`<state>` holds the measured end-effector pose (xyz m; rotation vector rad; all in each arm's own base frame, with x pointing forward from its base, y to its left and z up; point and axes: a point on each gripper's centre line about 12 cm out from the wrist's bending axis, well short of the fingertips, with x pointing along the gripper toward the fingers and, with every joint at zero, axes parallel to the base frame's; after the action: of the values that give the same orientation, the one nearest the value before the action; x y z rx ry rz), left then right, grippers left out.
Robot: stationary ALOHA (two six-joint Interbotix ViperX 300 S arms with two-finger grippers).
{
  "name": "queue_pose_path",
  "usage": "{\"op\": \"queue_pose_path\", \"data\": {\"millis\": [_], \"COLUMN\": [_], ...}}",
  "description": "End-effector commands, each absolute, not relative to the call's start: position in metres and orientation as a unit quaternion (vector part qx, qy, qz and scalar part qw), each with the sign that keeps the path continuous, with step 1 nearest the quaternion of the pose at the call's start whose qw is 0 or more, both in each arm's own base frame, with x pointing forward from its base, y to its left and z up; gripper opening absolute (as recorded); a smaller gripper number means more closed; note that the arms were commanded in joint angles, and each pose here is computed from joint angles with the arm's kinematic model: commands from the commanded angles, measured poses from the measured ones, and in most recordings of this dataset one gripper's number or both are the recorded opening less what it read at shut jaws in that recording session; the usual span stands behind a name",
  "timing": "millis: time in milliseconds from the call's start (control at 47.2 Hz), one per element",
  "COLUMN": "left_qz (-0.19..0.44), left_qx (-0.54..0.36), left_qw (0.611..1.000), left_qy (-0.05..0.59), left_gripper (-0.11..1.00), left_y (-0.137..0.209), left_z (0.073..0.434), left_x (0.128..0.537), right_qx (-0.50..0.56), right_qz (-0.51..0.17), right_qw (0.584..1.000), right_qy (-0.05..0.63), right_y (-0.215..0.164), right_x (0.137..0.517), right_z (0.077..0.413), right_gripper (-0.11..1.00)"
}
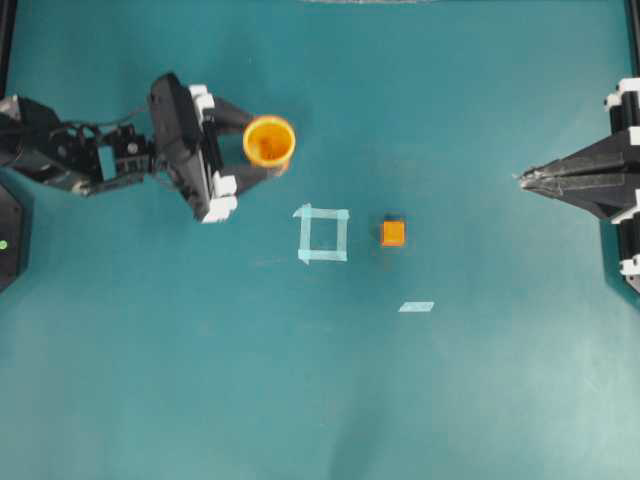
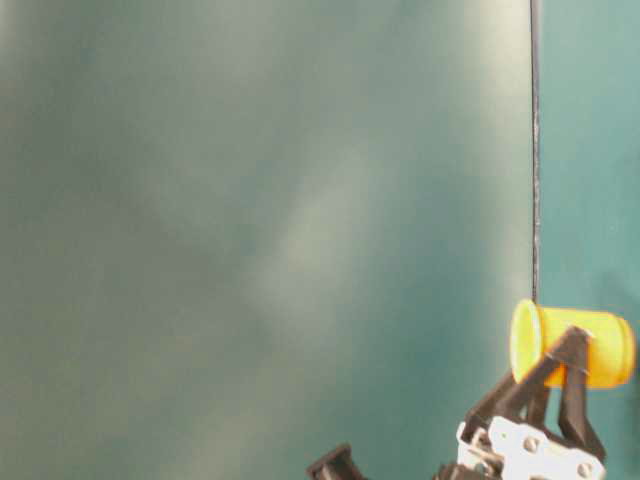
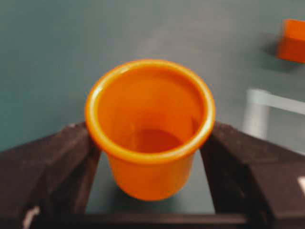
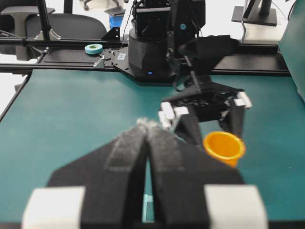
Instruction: Move the cup backward with left arm.
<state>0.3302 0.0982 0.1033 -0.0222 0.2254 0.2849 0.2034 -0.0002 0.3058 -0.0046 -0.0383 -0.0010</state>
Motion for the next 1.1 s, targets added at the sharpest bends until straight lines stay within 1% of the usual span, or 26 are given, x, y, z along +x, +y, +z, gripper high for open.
{"op": "queue_pose_path", "data": {"millis": [0, 360, 678, 784, 1080], "left_qz": [0.157, 0.223, 0.253, 0.264, 0.293], "left_qx": [-0.009, -0.015, -0.018, -0.021, -0.022], "left_qw": [0.983, 0.97, 0.963, 0.959, 0.951], "left_qy": [0.095, 0.093, 0.093, 0.101, 0.092], "left_gripper": [0.64, 0.64, 0.64, 0.64, 0.64], "left_y": [0.111, 0.165, 0.195, 0.206, 0.231], "left_z": [0.112, 0.114, 0.108, 0.104, 0.109], "left_x": [0.336, 0.338, 0.343, 0.343, 0.337], "right_qx": [-0.002, -0.006, -0.006, -0.006, -0.006], "right_qz": [-0.001, -0.001, -0.001, -0.001, -0.001], "right_qw": [0.999, 0.999, 0.999, 0.999, 0.999], "right_qy": [-0.035, -0.035, -0.034, -0.034, -0.032], "right_y": [0.0, 0.0, 0.0, 0.0, 0.0], "right_x": [0.205, 0.205, 0.206, 0.206, 0.207], "right_z": [0.319, 0.319, 0.319, 0.319, 0.318], "right_gripper": [0.0, 0.0, 0.0, 0.0, 0.0]}}
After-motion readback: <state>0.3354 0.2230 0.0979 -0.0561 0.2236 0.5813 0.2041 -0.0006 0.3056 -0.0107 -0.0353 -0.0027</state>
